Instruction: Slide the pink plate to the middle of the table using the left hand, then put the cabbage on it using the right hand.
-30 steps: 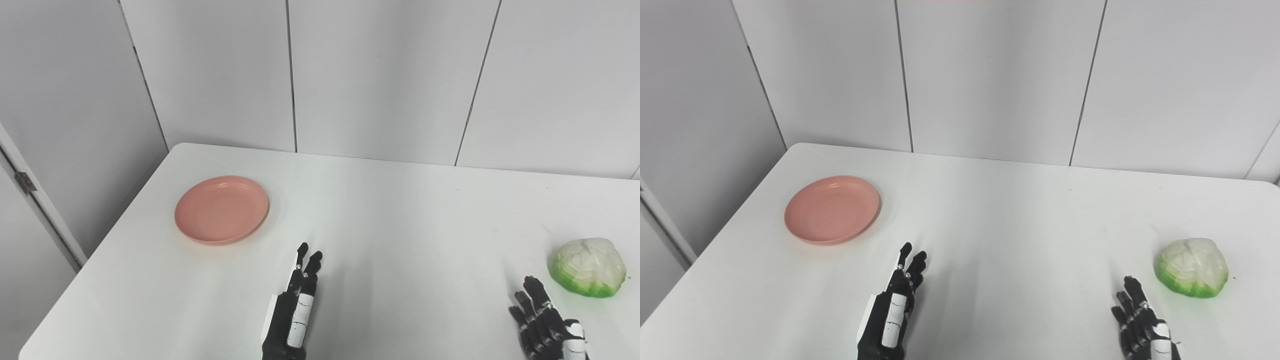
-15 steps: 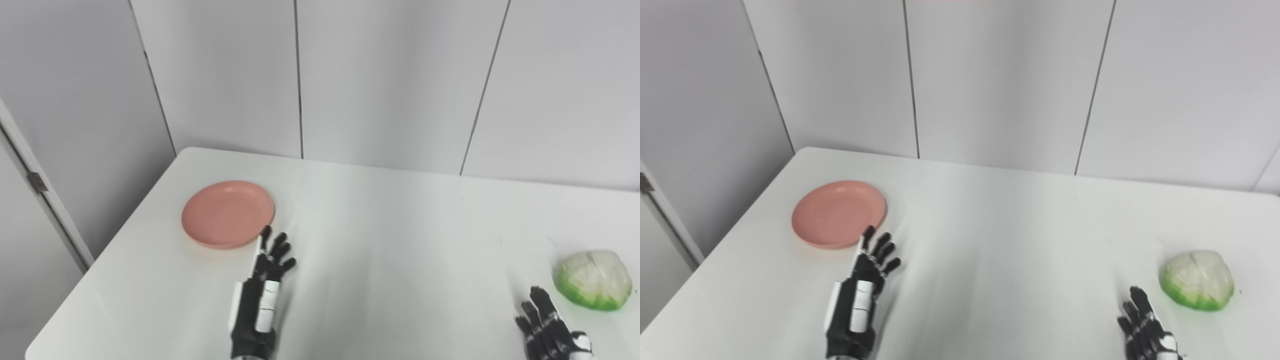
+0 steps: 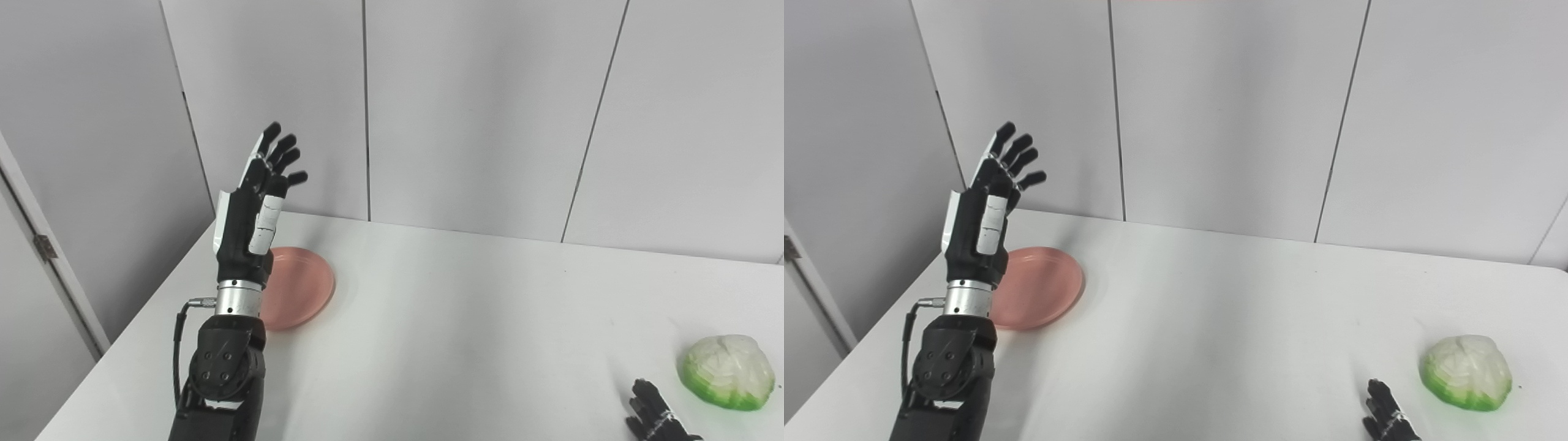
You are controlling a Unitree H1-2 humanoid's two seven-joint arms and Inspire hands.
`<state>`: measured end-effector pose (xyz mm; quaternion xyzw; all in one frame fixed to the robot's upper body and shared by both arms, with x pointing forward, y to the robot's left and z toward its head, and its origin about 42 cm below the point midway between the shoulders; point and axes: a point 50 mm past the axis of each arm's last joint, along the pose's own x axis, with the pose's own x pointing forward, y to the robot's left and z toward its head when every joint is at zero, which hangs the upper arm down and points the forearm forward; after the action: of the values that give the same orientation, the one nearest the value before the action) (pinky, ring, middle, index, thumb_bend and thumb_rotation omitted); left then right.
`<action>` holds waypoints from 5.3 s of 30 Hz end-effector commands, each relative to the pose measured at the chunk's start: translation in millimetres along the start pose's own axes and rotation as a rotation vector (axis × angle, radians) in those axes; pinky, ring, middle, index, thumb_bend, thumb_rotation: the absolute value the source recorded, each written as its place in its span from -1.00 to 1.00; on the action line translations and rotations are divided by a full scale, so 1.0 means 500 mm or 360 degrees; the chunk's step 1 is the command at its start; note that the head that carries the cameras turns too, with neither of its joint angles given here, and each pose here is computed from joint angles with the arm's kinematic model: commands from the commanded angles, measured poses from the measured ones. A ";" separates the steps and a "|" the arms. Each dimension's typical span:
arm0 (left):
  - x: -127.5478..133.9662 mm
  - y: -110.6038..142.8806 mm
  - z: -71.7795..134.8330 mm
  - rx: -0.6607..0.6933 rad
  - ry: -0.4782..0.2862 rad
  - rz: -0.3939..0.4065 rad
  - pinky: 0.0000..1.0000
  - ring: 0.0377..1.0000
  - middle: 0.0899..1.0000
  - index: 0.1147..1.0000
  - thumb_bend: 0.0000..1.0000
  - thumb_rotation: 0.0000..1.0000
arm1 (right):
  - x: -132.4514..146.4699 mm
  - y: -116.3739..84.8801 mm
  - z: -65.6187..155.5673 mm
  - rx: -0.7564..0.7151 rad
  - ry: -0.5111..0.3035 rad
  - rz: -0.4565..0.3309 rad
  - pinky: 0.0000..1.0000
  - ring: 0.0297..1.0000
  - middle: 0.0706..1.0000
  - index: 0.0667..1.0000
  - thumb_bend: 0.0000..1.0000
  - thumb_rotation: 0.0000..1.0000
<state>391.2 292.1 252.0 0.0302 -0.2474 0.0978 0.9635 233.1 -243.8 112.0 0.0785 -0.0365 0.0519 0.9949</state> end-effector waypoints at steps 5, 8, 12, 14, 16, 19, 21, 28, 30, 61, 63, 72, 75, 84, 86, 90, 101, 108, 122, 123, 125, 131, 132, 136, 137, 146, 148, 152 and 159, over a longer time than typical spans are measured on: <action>0.113 0.129 -0.019 0.0373 -0.0062 0.0101 0.54 0.77 0.79 0.80 0.78 0.87 | -0.052 0.015 -0.017 0.0020 0.0074 -0.0011 1.00 0.96 0.88 0.77 0.79 1.00; 0.136 0.182 -0.053 0.0527 -0.0021 0.0157 0.51 0.76 0.77 0.80 0.77 0.86 | -0.054 0.018 -0.012 0.0014 0.0073 -0.0004 1.00 0.93 0.85 0.76 0.80 1.00; 0.145 0.227 -0.087 0.0549 0.0087 0.0265 0.56 0.76 0.77 0.77 0.57 0.73 | -0.058 0.019 -0.007 0.0000 0.0067 0.0012 1.00 0.92 0.82 0.77 0.80 1.00; 0.146 0.250 -0.109 0.0499 0.0176 0.0343 0.60 0.76 0.76 0.75 0.50 0.68 | -0.060 0.021 -0.005 -0.0002 0.0064 0.0010 1.00 0.91 0.79 0.76 0.79 1.00; 0.146 0.267 -0.128 0.0444 0.0262 0.0402 0.61 0.77 0.76 0.75 0.51 0.72 | -0.062 0.022 -0.004 -0.0009 0.0062 0.0011 1.00 0.90 0.77 0.75 0.80 1.00; 0.143 0.282 -0.148 0.0467 0.0326 0.0421 0.51 0.76 0.76 0.77 0.40 0.81 | -0.064 0.024 -0.001 -0.0020 0.0061 0.0016 1.00 0.90 0.78 0.76 0.82 1.00; 0.136 0.282 -0.163 0.0415 0.0385 0.0401 0.55 0.71 0.75 0.78 0.39 0.79 | -0.064 0.025 -0.001 -0.0021 0.0059 0.0020 1.00 0.90 0.77 0.75 0.83 1.00; 0.097 0.267 -0.217 0.0222 0.0571 0.0249 0.47 0.75 0.69 0.76 0.75 0.66 | -0.065 0.033 0.002 -0.0033 0.0036 0.0034 0.99 0.87 0.72 0.74 0.78 1.00; 0.083 0.259 -0.234 0.0228 0.0615 0.0217 0.47 0.73 0.67 0.74 0.80 0.66 | -0.065 0.034 0.003 -0.0028 0.0038 0.0037 0.99 0.87 0.73 0.74 0.78 1.00; 0.063 0.082 -0.295 -0.0005 0.0761 -0.0234 0.36 0.62 0.60 0.73 0.75 0.69 | -0.072 0.063 0.013 -0.0008 0.0047 0.0073 0.97 0.84 0.69 0.71 0.79 1.00; 0.065 0.071 -0.293 -0.0036 0.0756 -0.0249 0.35 0.64 0.65 0.76 0.73 0.67 | -0.071 0.065 0.013 -0.0004 0.0051 0.0078 0.96 0.84 0.70 0.73 0.78 1.00; 0.059 0.021 -0.294 -0.0121 0.0771 -0.0252 0.31 0.60 0.61 0.71 0.77 0.70 | -0.069 0.073 0.017 0.0006 0.0035 0.0104 0.95 0.85 0.71 0.74 0.72 1.00; 0.053 -0.005 -0.293 -0.0202 0.0772 -0.0257 0.32 0.61 0.60 0.73 0.78 0.66 | -0.069 0.074 0.020 0.0001 0.0028 0.0111 0.95 0.85 0.72 0.74 0.73 1.00; 0.001 -0.107 -0.297 -0.0440 0.0819 -0.0139 0.40 0.67 0.66 0.73 0.71 0.62 | -0.066 0.083 0.030 -0.0001 0.0025 0.0126 0.92 0.84 0.72 0.74 0.71 1.00; -0.015 -0.126 -0.300 -0.0445 0.0842 -0.0107 0.36 0.67 0.67 0.74 0.73 0.66 | -0.065 0.088 0.032 -0.0005 0.0019 0.0127 0.92 0.84 0.72 0.73 0.70 1.00; -0.036 -0.152 -0.297 -0.0436 0.0873 -0.0100 0.45 0.70 0.67 0.76 0.70 0.68 | -0.061 0.096 0.036 -0.0010 0.0011 0.0138 0.92 0.85 0.72 0.72 0.69 1.00; -0.113 -0.213 -0.276 -0.0503 0.0982 -0.0135 0.47 0.72 0.69 0.78 0.72 0.67 | -0.039 0.126 0.038 -0.0042 0.0002 0.0161 0.88 0.83 0.68 0.68 0.70 1.00; -0.157 -0.253 -0.271 -0.0522 0.1053 -0.0183 0.56 0.74 0.69 0.78 0.70 0.64 | -0.031 0.151 0.041 -0.0061 0.0000 0.0162 0.87 0.80 0.64 0.67 0.76 0.98; -0.165 -0.301 -0.261 -0.0507 0.1045 -0.0276 0.48 0.72 0.68 0.79 0.78 0.66 | -0.021 0.177 0.036 -0.0130 -0.0022 0.0160 0.82 0.78 0.61 0.68 0.72 1.00; -0.161 -0.305 -0.260 -0.0510 0.1041 -0.0279 0.49 0.72 0.68 0.80 0.78 0.66 | -0.020 0.178 0.034 -0.0137 -0.0023 0.0157 0.82 0.77 0.61 0.68 0.71 1.00; -0.157 -0.309 -0.258 -0.0516 0.1038 -0.0280 0.50 0.71 0.67 0.78 0.77 0.65 | -0.019 0.180 0.032 -0.0147 -0.0023 0.0152 0.80 0.77 0.61 0.67 0.72 1.00; -0.148 -0.308 -0.263 -0.0483 0.1036 -0.0285 0.48 0.69 0.66 0.77 0.75 0.68 | -0.015 0.179 0.031 -0.0483 -0.0092 0.0048 0.49 0.64 0.68 0.73 0.62 0.88; -0.148 -0.304 -0.266 -0.0496 0.1041 -0.0279 0.50 0.70 0.66 0.77 0.75 0.67 | -0.013 0.179 0.033 -0.0551 -0.0104 0.0021 0.46 0.62 0.70 0.75 0.65 0.82; -0.149 -0.285 -0.281 -0.0509 0.1053 -0.0278 0.54 0.73 0.67 0.78 0.75 0.63 | -0.005 0.176 0.053 -0.0699 -0.0193 -0.0113 0.43 0.59 0.71 0.77 0.77 0.86; -0.150 -0.280 -0.285 -0.0516 0.1056 -0.0278 0.53 0.73 0.68 0.79 0.75 0.64 | -0.001 0.174 0.064 -0.0732 -0.0222 -0.0137 0.43 0.60 0.72 0.79 0.79 0.89; -0.149 -0.248 -0.317 -0.0499 0.1075 -0.0291 0.50 0.72 0.69 0.78 0.71 0.66 | 0.051 0.132 0.228 -0.1083 -0.0297 -0.0254 0.23 0.60 0.79 0.93 0.87 0.29; -0.150 -0.251 -0.320 -0.0510 0.1073 -0.0293 0.51 0.73 0.68 0.78 0.71 0.66 | 0.068 0.119 0.262 -0.1146 -0.0312 -0.0276 0.23 0.60 0.80 0.93 0.94 0.05; -0.152 -0.260 -0.325 -0.0525 0.1066 -0.0321 0.55 0.75 0.67 0.81 0.75 0.68 | 0.114 0.070 0.355 -0.1511 -0.0338 -0.0283 0.24 0.64 0.87 0.99 1.00 -0.18; -0.153 -0.266 -0.334 -0.0542 0.1091 -0.0312 0.59 0.75 0.66 0.81 0.73 0.68 | 0.201 0.010 0.475 -0.1951 -0.0227 -0.0290 0.17 0.71 0.86 0.86 1.00 -0.37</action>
<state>451.5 162.2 109.4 -0.1284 0.0002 -0.0472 0.9906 310.5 -269.0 340.6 -0.4853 -0.1097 -0.0759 0.8641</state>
